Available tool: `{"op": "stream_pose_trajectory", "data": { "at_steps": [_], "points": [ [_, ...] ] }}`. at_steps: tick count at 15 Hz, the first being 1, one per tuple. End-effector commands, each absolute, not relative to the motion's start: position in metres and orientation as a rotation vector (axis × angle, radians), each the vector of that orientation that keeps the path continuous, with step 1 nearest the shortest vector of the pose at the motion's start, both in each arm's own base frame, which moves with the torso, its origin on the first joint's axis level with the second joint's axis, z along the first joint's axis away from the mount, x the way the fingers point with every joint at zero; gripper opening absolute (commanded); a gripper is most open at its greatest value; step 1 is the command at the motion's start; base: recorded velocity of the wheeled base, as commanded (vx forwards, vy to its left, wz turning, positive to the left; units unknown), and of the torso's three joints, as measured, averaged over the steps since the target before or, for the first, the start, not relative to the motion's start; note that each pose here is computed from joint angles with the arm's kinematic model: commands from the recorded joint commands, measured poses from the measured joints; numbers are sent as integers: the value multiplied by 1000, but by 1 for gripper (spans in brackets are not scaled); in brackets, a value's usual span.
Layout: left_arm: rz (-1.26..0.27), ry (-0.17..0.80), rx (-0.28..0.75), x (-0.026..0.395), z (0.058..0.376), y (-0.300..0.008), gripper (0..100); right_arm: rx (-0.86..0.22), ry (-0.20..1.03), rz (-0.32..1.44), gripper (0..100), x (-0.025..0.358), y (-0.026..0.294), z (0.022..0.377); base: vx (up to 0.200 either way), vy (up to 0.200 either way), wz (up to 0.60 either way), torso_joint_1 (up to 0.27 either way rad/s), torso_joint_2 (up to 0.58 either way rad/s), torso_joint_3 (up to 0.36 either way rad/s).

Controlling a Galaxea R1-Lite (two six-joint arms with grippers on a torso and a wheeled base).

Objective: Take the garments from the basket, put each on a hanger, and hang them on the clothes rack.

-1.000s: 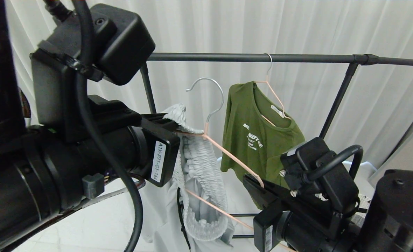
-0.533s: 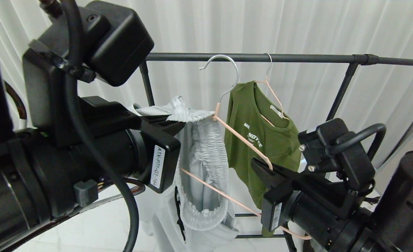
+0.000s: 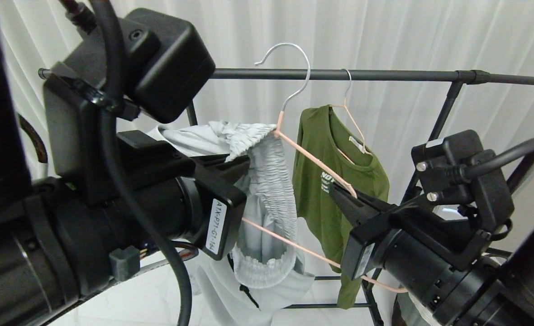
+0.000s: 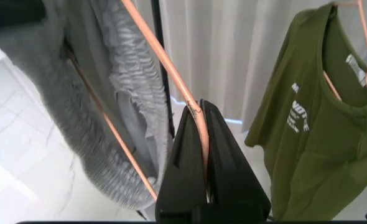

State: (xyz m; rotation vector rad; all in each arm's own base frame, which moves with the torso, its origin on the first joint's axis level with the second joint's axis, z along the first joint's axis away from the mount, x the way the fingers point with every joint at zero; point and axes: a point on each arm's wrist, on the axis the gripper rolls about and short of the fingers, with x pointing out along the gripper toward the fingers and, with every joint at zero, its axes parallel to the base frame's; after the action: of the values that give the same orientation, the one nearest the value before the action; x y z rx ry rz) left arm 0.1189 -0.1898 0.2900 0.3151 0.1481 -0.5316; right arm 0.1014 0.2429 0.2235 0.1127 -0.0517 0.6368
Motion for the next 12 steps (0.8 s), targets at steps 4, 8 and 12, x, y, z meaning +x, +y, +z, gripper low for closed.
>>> {"op": "stream_pose_trajectory", "data": {
  "at_steps": [4, 8, 12],
  "points": [
    [-533, 172, 342, 123, 282, -199, 0, 122, -100, 629, 0, 102, 245, 227, 0, 0, 0, 0, 0, 0],
    [-529, 171, 341, 123, 282, -198, 100, 129, -120, 614, 0, 103, 245, 229, 0, 0, 0, 0, 0, 0],
    [-529, 183, 351, 117, 275, -187, 100, 130, -149, 600, 0, 104, 242, 234, 0, 0, 0, 0, 0, 0]
  ]
}}
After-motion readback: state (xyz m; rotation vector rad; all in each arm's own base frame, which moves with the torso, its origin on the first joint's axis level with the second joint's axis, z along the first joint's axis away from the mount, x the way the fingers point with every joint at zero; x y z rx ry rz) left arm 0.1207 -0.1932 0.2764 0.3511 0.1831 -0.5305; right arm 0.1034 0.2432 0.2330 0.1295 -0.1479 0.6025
